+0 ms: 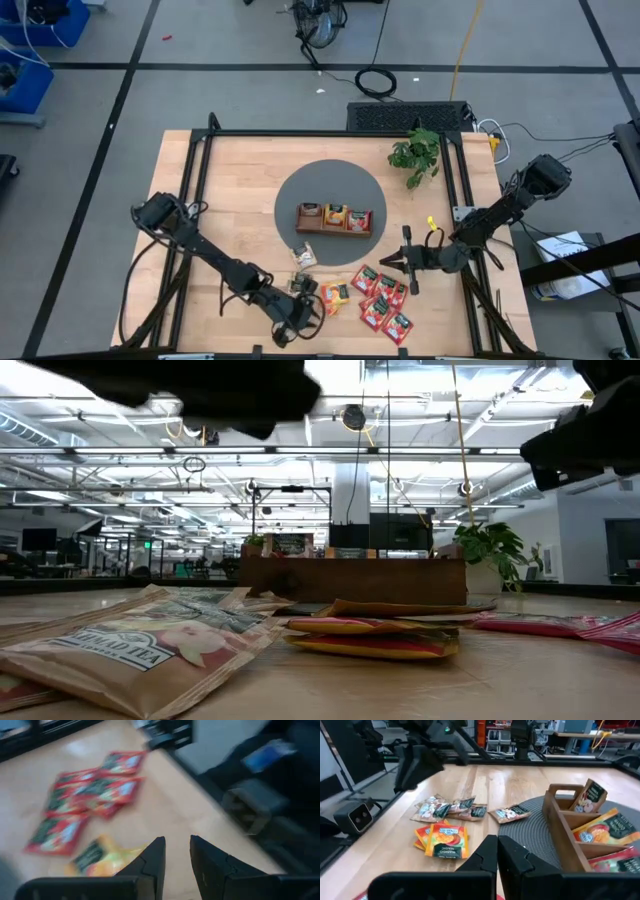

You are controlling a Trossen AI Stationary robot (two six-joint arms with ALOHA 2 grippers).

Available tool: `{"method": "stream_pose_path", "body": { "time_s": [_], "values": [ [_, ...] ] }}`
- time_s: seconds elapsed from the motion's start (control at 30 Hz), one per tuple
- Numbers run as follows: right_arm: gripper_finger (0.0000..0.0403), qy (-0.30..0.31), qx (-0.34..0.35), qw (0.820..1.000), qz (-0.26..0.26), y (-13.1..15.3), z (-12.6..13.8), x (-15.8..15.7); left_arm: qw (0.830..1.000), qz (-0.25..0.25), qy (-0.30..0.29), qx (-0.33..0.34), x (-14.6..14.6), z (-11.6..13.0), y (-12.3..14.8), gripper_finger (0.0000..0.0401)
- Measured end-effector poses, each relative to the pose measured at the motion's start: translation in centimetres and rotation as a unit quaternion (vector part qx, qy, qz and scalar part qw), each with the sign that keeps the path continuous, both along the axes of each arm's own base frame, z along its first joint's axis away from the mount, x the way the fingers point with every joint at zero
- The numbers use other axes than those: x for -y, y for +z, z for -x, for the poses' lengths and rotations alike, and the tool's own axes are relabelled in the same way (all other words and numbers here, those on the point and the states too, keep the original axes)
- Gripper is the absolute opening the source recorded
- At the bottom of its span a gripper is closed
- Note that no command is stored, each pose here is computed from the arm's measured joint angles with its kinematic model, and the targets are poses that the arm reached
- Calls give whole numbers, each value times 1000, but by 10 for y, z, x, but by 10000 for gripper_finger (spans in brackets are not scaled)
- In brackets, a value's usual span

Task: Pick & Place Tea
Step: Put the red tea bag into the right section of the wooden organizer

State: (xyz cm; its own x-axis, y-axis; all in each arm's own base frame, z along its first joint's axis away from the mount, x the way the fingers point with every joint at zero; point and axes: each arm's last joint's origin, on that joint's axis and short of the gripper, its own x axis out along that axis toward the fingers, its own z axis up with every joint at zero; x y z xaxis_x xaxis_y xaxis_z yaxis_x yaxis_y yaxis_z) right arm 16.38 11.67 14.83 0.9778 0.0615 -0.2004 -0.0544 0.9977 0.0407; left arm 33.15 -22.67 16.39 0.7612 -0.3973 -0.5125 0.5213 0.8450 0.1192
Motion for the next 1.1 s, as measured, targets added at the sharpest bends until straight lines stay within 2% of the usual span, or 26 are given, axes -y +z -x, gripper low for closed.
{"method": "stream_pose_path", "body": {
  "time_s": [0.1, 0.37, 0.5, 0.6, 0.73, 0.87, 1.1],
  "values": [
    [0, -1, -6, 1000, 2, -1, 0, 0, 1000, 4, -7, 2, 2, 1, 1, 93],
    [0, -12, -6, 1000, 13, -1, -3, 4, 999, -14, 40, -4, -5, -1, -2, 93],
    [1, -43, 24, 999, -18, 5, -4, 5, 999, -14, 43, -3, -6, -2, -2, 93],
    [3, -21, 41, 999, -12, 9, -4, 3, 999, -9, 50, 6, -12, -5, 5, 93],
    [1, 4, 41, 999, 19, 9, -2, 0, 998, 18, 53, -9, -27, -23, 25, 93],
    [1, 3, 32, 999, 28, 7, -2, 0, 998, 24, 52, 26, -36, -49, 46, 92],
    [2, -44, 28, 998, 32, 5, -4, 5, 1000, 23, 10, 14, -35, -83, 34, 92]
  ]
}}
